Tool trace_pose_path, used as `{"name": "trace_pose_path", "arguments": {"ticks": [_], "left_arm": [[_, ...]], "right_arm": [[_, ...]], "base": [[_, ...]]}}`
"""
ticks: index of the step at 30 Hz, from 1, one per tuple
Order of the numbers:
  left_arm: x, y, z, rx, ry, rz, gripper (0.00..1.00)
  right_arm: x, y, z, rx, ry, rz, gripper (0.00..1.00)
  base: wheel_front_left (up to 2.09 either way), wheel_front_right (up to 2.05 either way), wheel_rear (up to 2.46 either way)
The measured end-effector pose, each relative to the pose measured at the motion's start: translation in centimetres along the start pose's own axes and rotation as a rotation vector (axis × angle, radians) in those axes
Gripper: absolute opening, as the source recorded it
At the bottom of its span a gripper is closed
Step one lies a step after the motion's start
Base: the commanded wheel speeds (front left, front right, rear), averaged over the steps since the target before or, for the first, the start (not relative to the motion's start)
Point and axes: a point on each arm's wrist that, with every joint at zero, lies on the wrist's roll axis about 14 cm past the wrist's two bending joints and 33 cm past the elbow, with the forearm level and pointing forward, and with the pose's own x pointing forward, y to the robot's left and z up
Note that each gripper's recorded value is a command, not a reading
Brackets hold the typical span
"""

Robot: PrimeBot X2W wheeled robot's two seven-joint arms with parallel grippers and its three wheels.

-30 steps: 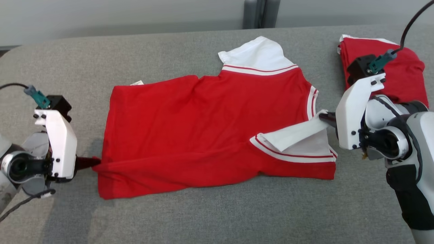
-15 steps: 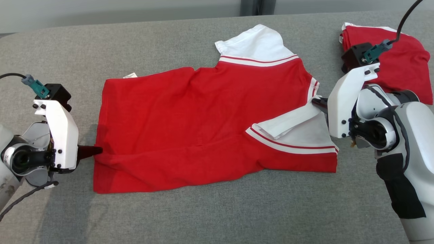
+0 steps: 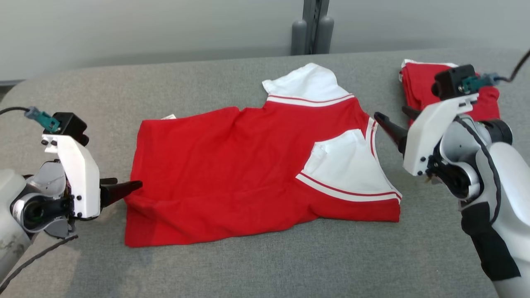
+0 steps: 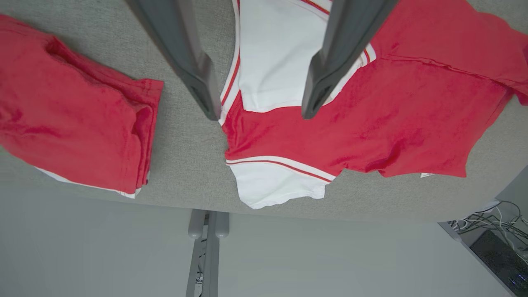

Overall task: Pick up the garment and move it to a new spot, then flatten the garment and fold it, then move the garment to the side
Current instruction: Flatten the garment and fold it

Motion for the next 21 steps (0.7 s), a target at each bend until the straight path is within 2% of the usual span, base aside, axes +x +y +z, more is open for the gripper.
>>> {"name": "trace_pose_path", "arguments": {"ticks": [6, 11, 16, 21], "left_arm": [[-2.6, 0.2, 2.0, 0.077, -0.258, 0.048, 1.00], [-4.1, 0.8, 1.5, 0.125, -0.437, 0.100, 1.00], [-5.5, 0.1, 1.9, 0.122, -0.651, 0.145, 1.00], [-5.6, -0.5, 0.7, 0.081, -0.779, 0.195, 1.00]], "right_arm": [[-2.3, -0.3, -0.2, 0.004, -0.123, -0.018, 1.00], [-4.9, -0.7, 0.4, 0.045, -0.283, -0.042, 1.00], [-7.2, -1.6, -0.2, 0.076, -0.411, -0.092, 1.00], [-7.9, -2.0, -2.5, 0.144, -0.451, -0.132, 1.00]], "base": [[0.00, 0.00, 0.00], [0.00, 0.00, 0.00], [0.00, 0.00, 0.00], [0.00, 0.00, 0.00]]}}
